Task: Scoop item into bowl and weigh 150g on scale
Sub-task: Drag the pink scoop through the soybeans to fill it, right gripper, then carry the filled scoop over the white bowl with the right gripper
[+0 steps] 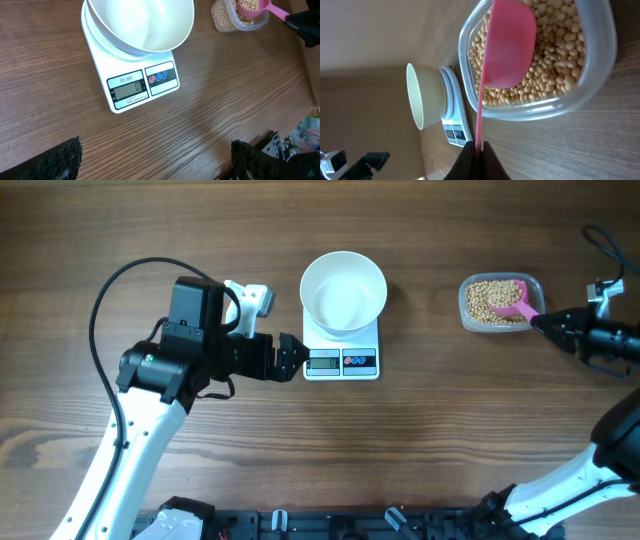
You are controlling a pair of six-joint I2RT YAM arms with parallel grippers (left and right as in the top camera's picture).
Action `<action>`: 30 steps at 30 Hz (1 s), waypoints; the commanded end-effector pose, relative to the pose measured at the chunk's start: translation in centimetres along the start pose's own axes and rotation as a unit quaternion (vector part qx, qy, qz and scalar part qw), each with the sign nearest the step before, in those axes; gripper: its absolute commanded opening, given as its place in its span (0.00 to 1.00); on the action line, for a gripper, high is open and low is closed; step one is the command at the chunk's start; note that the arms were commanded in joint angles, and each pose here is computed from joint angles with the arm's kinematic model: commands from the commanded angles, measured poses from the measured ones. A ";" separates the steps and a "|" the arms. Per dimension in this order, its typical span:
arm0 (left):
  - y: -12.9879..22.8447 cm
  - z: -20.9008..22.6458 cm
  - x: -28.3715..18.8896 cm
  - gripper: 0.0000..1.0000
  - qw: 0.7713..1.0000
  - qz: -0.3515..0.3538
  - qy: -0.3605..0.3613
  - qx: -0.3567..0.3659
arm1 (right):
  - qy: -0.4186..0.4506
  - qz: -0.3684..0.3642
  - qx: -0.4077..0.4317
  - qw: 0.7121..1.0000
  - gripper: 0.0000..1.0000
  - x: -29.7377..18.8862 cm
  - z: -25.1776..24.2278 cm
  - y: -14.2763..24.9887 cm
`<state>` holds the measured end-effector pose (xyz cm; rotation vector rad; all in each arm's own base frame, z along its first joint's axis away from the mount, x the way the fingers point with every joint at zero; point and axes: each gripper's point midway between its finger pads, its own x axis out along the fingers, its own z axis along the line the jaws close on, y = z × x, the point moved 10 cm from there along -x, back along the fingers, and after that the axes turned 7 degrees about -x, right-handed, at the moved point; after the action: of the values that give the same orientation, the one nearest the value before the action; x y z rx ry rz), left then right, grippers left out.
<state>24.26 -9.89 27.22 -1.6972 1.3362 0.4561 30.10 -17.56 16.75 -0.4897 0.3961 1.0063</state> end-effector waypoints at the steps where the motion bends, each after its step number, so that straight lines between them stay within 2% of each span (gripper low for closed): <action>1: -0.5 -0.1 -0.5 1.00 1.000 -0.011 -0.002 0.003 | -0.030 -0.007 -0.007 0.999 0.04 0.1 -0.4 0.3; 16: -0.5 -0.1 -0.5 1.00 1.000 -0.011 -0.002 0.003 | -0.090 -0.051 -0.001 0.995 0.04 -3.0 -0.4 1.8; 30: -0.5 -0.1 -0.5 1.00 1.000 -0.011 -0.002 0.003 | -0.164 -0.069 -0.007 0.984 0.04 -3.1 2.0 2.6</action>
<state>24.26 -9.89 27.22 -1.6972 1.3362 0.4561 26.04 -18.03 19.47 -0.3523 0.1502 0.9563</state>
